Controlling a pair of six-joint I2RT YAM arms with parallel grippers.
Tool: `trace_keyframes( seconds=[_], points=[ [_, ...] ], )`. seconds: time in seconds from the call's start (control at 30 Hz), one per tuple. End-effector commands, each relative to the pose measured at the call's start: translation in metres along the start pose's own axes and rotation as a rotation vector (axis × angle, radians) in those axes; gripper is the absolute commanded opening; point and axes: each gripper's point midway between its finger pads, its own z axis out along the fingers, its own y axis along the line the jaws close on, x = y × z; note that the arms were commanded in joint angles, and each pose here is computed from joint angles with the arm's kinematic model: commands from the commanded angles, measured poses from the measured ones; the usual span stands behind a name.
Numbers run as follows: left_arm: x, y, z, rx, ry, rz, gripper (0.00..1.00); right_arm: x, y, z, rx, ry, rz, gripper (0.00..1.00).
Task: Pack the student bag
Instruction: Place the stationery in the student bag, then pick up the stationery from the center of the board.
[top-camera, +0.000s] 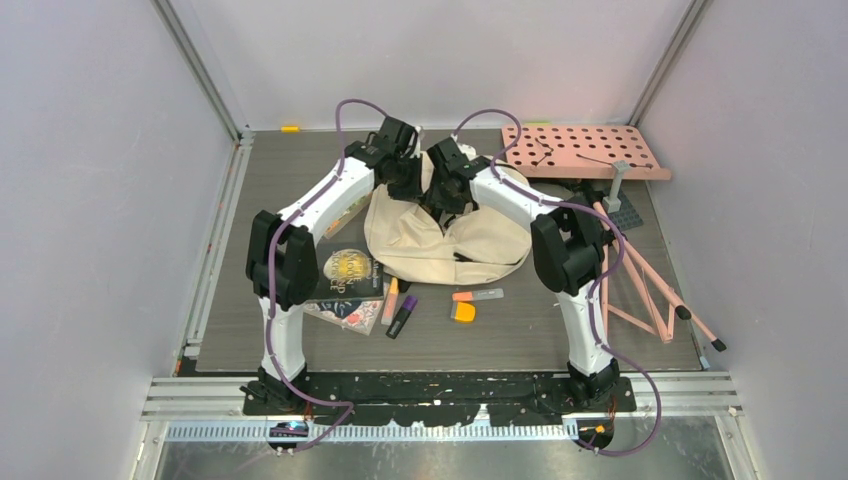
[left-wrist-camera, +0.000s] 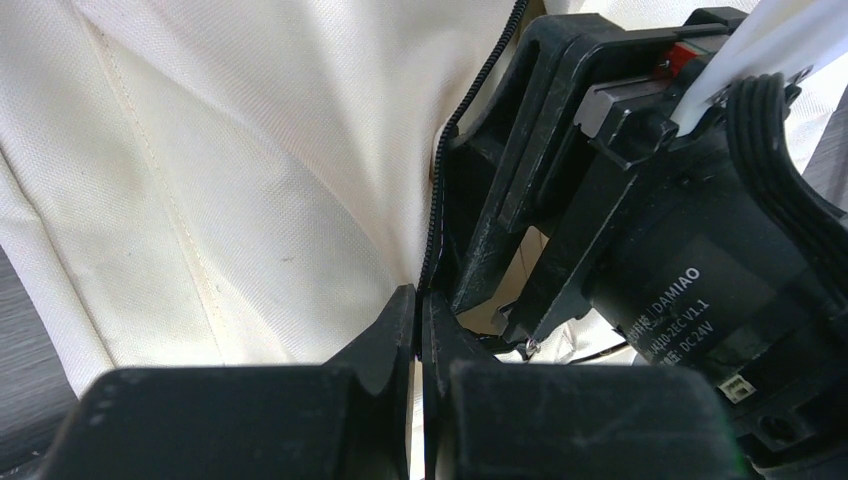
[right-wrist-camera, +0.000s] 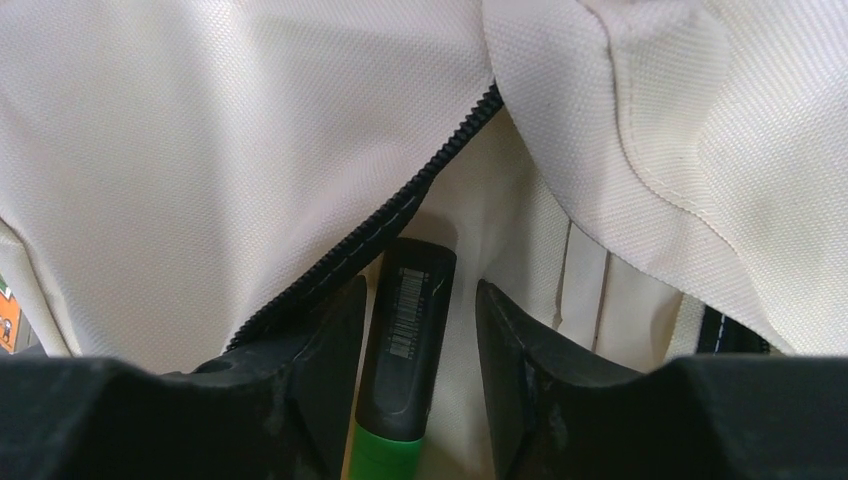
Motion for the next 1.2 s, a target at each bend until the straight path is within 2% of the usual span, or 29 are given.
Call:
trace_keyframes(
  seconds=[0.0,0.13,0.33,0.47,0.73,0.97,1.17],
  points=[
    [-0.017,-0.013,-0.016,0.052,-0.052,0.022,0.00,-0.022,0.017,-0.025,-0.065,-0.087,0.002,0.52],
    [-0.017,-0.011,-0.016,0.045,-0.052,0.024,0.00,-0.028,0.012,-0.040,-0.061,-0.121,-0.026,0.52],
    [-0.018,-0.006,-0.015,0.034,-0.055,0.023,0.00,-0.044,0.002,-0.104,-0.116,-0.243,-0.065,0.56],
    [-0.018,-0.005,-0.014,0.034,-0.055,0.024,0.00,-0.025,-0.014,-0.129,-0.121,-0.248,-0.142,0.57],
    [-0.018,-0.006,-0.018,0.039,-0.058,0.027,0.00,0.059,-0.032,-0.156,-0.205,-0.138,-0.355,0.61],
    [-0.020,-0.008,-0.021,0.042,-0.064,0.027,0.00,0.133,-0.044,-0.151,-0.190,-0.009,-0.497,0.61],
    [-0.017,-0.007,-0.022,0.040,-0.059,0.027,0.00,0.173,-0.054,-0.136,-0.176,0.060,-0.605,0.62]
  ],
)
